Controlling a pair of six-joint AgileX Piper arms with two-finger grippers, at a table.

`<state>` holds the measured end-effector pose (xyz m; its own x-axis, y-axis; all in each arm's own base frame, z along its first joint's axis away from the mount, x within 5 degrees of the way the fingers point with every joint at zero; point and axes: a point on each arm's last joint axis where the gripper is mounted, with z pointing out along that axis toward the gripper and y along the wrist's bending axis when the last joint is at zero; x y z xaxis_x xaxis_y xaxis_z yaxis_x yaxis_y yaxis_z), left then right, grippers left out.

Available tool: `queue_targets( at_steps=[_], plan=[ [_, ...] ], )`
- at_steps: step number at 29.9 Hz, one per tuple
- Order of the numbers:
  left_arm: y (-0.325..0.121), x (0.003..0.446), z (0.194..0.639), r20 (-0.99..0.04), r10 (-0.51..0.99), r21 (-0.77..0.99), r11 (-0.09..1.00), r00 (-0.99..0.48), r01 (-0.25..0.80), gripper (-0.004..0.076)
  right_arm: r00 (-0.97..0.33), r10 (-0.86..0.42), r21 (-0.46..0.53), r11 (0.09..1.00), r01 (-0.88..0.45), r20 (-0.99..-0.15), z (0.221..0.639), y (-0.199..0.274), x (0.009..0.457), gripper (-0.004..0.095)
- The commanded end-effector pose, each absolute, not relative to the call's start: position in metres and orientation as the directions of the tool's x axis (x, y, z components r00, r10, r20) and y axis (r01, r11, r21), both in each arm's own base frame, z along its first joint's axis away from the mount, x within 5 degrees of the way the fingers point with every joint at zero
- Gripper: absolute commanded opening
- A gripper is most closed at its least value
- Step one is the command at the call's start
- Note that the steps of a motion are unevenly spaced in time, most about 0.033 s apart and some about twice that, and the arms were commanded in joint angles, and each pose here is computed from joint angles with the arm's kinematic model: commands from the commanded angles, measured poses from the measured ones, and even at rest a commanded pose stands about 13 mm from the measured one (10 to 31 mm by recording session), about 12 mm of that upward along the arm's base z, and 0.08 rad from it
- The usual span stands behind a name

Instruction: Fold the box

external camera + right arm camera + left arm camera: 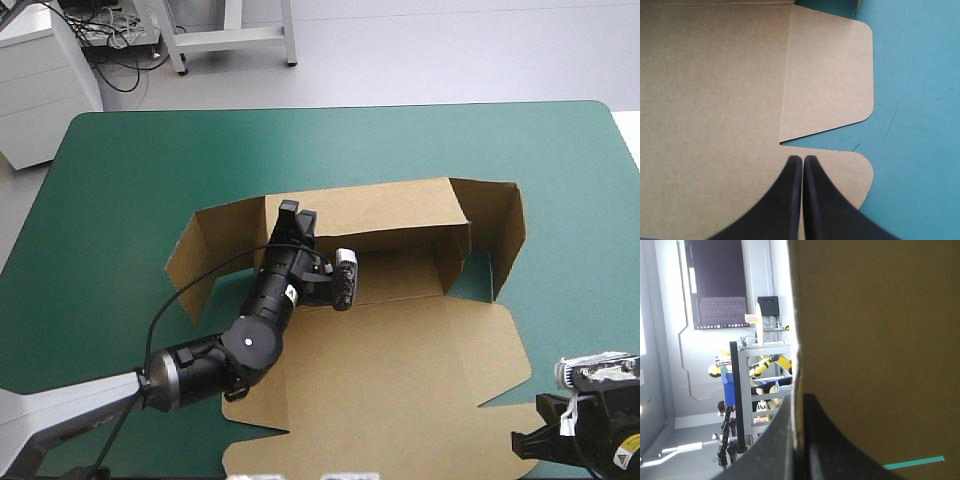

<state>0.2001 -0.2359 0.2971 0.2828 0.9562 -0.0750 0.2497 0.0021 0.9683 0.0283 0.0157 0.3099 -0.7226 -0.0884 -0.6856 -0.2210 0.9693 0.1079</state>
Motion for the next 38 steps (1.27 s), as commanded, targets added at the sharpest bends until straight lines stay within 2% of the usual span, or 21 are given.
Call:
queue_targets(
  at_steps=[1,27,38],
  plan=[
    [-0.2391,0.1899,0.3192,-0.102,0.963,0.990,0.073,0.249,0.122,-0.0032,-0.679,-0.070,0.113,0.969,-0.221,-0.731,0.3197,0.0166,0.0329,-0.0008],
    [-0.2397,0.1897,0.3142,-0.121,0.971,0.986,0.094,0.207,0.135,-0.0032,-0.678,-0.069,0.113,0.969,-0.221,-0.732,0.3198,0.0167,0.0330,-0.0008],
    [-0.2397,0.1897,0.3141,-0.122,0.971,0.986,0.095,0.206,0.137,-0.0032,-0.648,-0.059,0.112,0.969,-0.220,-0.759,0.3226,0.0169,0.0355,-0.0008]
  ],
)
